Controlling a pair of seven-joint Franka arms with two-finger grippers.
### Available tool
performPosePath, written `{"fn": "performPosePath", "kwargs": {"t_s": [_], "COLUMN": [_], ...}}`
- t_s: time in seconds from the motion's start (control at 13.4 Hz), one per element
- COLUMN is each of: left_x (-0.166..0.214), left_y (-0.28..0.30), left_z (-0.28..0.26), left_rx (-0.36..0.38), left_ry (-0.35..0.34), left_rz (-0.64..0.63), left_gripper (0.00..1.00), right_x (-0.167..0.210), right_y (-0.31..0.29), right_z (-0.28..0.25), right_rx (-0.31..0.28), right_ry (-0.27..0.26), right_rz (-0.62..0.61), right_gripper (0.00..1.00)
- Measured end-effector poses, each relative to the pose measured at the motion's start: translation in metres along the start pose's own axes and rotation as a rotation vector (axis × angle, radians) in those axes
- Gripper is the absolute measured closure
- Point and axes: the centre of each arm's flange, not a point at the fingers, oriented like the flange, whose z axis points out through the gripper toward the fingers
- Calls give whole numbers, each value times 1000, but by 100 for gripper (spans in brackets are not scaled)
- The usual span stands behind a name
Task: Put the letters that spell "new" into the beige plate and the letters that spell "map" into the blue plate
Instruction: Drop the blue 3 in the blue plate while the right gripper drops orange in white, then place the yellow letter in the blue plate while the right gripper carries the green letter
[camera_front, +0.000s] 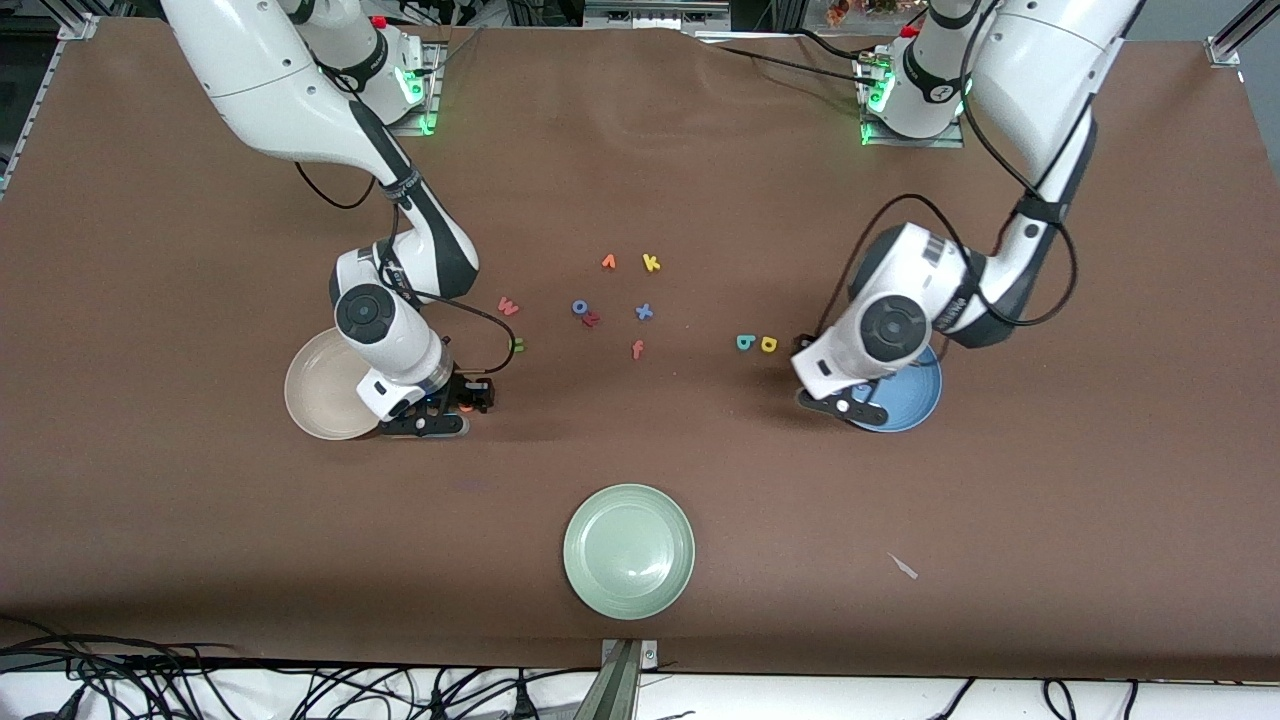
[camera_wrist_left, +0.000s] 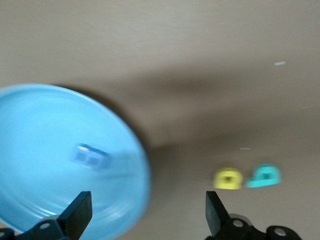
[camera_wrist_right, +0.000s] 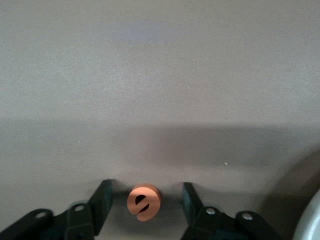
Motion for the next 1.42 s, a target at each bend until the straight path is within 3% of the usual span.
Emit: {"fn": "performPosePath", "kwargs": {"t_s": [0.15, 0.22, 0.6, 0.75, 0.82, 1.05, 1.2, 1.42], "left_x": [-9, -10, 3, 4, 4, -1, -9, -23], "left_y": [33, 40, 43, 43, 40, 30, 27, 30], "left_z": [2, 7, 43, 49, 50, 60, 63, 66], "left_rx": [-8, -8, -65, -87, -104, -183, -190, -184], "left_ry": [1, -2, 15, 19, 17, -5, -16, -28], "left_rz": [-142, -237, -682, -851, -928, -1042, -1066, -1072], "left_gripper": [0, 0, 0, 3, 11, 12, 14, 18], "right_x": [2, 3, 12, 18, 19, -1, -21, -38], "right_y": [0, -1, 19, 57, 82, 125, 131, 120], "right_z": [-5, -10, -51, -71, -80, -80, -63, -50], "right_rx": [1, 1, -40, -83, -99, -114, -109, -93], "right_ry": [7, 10, -24, -70, -89, -141, -123, -85], "right_rz": [-2, -3, -80, -158, -183, -188, -193, -191], "right_gripper": [65, 72, 72, 72, 72, 72, 57, 26]}}
